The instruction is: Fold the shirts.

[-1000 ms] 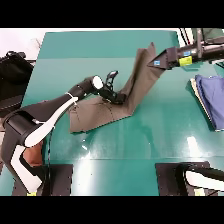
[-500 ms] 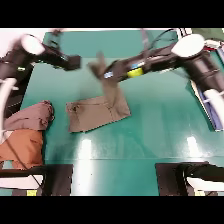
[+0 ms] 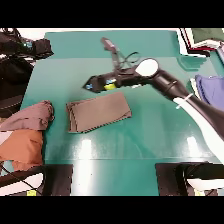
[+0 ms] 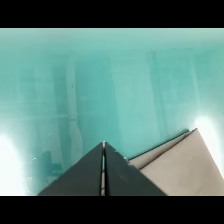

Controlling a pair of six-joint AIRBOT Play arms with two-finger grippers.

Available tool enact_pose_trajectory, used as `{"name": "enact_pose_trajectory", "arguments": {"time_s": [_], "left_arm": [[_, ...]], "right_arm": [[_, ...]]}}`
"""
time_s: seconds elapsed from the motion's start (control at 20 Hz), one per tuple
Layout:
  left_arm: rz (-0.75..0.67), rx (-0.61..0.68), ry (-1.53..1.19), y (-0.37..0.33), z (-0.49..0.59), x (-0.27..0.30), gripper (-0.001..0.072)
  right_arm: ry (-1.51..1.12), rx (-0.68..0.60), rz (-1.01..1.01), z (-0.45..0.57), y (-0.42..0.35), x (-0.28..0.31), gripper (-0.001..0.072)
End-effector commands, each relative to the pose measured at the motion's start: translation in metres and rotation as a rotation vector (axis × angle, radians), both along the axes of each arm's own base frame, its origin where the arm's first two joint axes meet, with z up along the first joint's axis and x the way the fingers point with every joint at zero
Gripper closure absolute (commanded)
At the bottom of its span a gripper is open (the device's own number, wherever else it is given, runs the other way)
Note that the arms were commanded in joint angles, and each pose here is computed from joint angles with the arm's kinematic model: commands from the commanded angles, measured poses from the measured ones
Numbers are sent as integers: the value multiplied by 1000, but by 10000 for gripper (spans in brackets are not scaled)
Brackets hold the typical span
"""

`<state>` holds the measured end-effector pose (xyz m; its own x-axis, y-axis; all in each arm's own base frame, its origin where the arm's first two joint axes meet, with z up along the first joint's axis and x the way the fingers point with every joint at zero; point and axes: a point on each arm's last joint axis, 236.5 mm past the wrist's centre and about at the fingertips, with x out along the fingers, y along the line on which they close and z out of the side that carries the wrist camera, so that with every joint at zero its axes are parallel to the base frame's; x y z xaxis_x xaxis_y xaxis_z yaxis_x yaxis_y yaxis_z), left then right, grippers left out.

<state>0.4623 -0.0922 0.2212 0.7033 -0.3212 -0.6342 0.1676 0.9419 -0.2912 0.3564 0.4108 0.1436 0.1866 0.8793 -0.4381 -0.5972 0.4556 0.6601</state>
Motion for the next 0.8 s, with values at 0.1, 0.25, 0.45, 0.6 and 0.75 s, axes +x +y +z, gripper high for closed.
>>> {"name": "enact_pose_trajectory", "arguments": {"time_s": [0.1, 0.25, 0.45, 0.6, 0.75], "left_arm": [[-81, 14, -42, -33, 6, -3, 679], [-115, 6, -68, -53, 9, -3, 679], [-144, -1, -42, -67, 1, -6, 679], [-162, -25, -48, -78, 3, -7, 679], [-182, -37, -43, -87, 3, -11, 679]], "right_arm": [[285, -325, -197, -124, -171, 24, 116], [526, -291, -236, -172, -206, 21, 118], [656, -184, -215, -203, -173, 22, 123], [653, -199, -132, -216, -131, 22, 164], [614, -217, -50, -223, -90, 23, 346]]}}
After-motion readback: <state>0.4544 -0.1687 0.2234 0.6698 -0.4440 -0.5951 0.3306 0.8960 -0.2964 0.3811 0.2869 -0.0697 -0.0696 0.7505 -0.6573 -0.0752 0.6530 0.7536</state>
